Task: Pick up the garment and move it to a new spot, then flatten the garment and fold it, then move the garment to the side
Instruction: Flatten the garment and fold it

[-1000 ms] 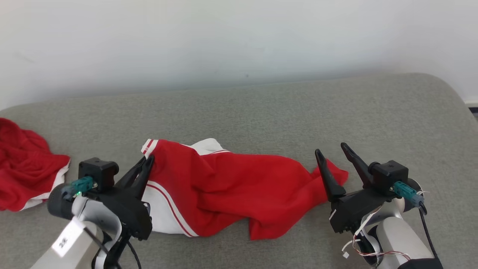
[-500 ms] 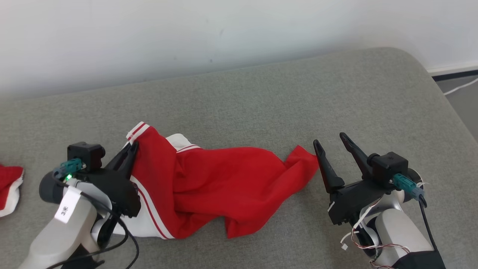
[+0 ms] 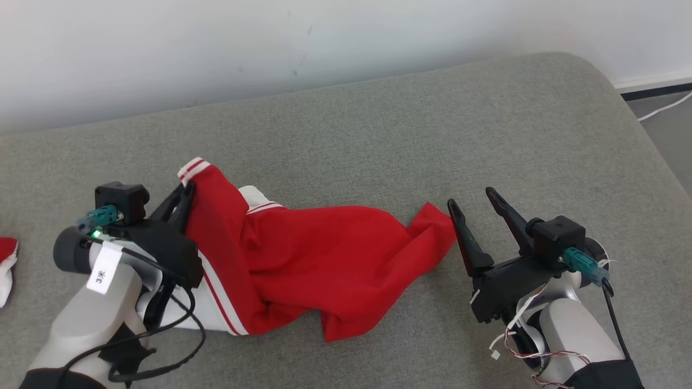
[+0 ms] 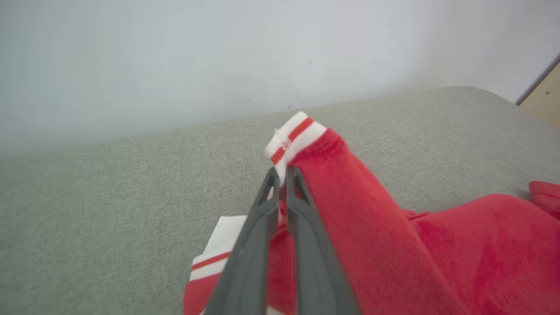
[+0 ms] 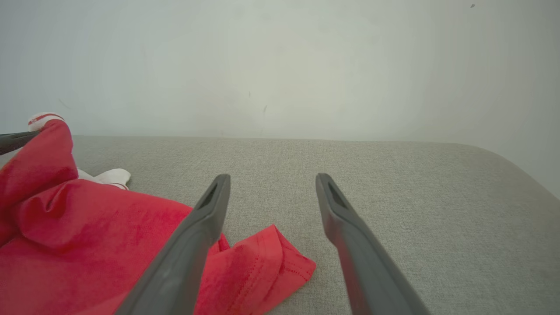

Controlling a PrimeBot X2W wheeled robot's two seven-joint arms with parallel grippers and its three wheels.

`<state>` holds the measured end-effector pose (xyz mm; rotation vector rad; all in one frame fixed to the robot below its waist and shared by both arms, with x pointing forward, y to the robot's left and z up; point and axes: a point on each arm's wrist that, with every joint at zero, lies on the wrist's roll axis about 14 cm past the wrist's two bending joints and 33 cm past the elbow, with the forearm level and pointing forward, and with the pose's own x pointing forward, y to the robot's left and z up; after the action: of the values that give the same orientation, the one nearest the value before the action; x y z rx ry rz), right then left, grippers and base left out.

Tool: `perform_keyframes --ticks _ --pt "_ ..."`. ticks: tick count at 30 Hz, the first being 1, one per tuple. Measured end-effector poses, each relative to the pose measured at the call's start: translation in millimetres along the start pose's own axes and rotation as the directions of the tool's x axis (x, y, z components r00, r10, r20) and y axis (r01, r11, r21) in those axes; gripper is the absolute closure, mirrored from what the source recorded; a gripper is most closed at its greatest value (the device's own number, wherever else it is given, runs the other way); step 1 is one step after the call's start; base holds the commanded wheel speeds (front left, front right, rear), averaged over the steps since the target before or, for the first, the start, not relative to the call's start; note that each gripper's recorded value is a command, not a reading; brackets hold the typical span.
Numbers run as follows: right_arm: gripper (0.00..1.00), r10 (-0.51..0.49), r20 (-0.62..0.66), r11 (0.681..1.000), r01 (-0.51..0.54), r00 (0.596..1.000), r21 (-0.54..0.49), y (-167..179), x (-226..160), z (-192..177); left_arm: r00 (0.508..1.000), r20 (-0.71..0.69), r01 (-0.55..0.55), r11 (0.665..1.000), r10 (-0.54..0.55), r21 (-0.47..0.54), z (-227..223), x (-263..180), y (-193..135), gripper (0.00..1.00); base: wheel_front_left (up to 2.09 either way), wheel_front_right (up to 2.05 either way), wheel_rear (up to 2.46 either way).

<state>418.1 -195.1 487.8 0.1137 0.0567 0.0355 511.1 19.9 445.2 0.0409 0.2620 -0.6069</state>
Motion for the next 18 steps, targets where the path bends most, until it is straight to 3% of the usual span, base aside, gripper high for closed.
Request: perform_keyframes --ticks 1,2,18 --pt "0.00 0.002 0.000 1.000 -0.002 1.000 0.000 1 0 0 1.000 0.009 -0.004 1.000 0.004 -0.006 3 0 1 0.60 0.00 0.00 0.00" --pt "0.00 0.004 0.001 1.000 -0.004 1.000 0.000 1 1 0 1.000 0.021 -0.008 1.000 0.008 -0.012 7 1 2 0.00 0.00 0.00 0.00" --pt "0.00 0.081 -0.001 0.996 -0.081 0.997 0.023 31 10 -4 0.989 0.123 -0.078 0.996 0.082 -0.037 19 -40 15 0.00 0.00 0.00 0.00"
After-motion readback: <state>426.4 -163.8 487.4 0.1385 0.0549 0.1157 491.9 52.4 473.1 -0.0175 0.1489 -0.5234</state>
